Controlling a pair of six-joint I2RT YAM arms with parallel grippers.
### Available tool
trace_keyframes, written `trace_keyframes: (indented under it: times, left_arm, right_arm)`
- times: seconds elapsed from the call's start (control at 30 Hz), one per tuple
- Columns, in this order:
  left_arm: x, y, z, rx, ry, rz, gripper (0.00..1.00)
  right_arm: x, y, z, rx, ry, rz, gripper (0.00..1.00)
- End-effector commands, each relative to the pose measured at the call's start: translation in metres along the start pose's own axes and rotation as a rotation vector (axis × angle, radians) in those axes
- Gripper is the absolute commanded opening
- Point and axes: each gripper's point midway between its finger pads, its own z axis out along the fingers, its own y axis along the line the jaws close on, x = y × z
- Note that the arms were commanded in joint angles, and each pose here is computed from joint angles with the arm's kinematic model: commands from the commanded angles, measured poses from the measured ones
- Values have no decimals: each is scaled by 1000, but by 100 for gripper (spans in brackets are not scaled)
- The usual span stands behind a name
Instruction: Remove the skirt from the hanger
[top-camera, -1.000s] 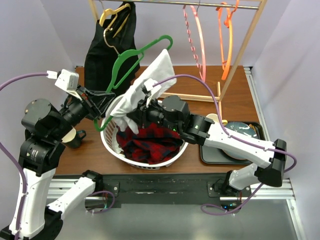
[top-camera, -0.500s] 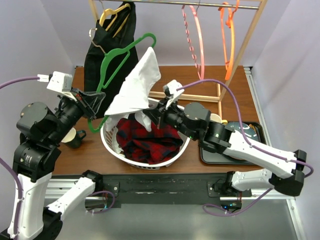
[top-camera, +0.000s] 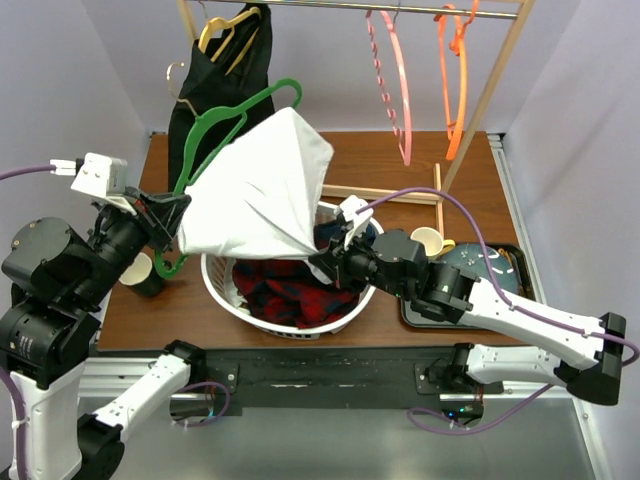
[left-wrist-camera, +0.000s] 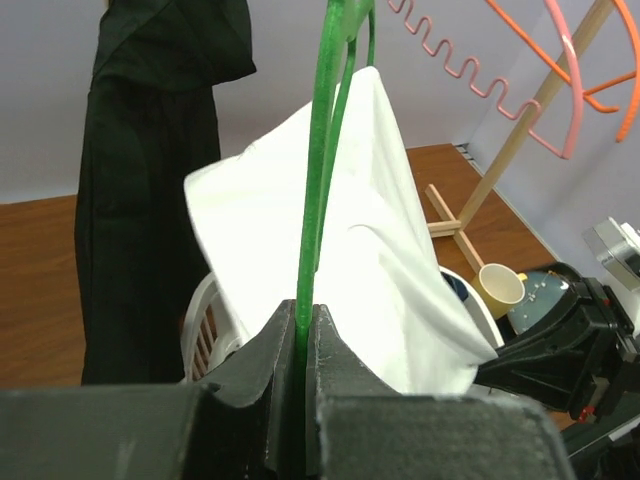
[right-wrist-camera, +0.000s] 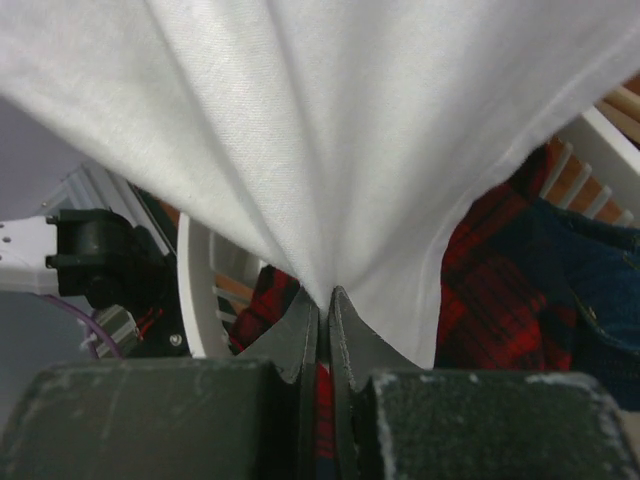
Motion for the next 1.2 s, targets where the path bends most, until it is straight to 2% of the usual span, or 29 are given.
trace_keyframes:
  times: [0.0, 0.27, 0.67, 1.17]
  left_arm:
    - [-87, 16, -26, -124, -331, 24, 0]
    - [-94, 23, -31, -171, -350, 32, 0]
    - [-108, 28, -36, -206, -396, 27, 0]
    - [-113, 27, -30, -207, -401, 26, 0]
  right_arm:
    - [51, -19, -14, 57, 161, -5, 0]
    - [90, -19, -12, 30, 266, -1, 0]
    - [115, -27, -15, 46, 315, 5, 0]
    - [98, -29, -26, 61, 245, 34, 2]
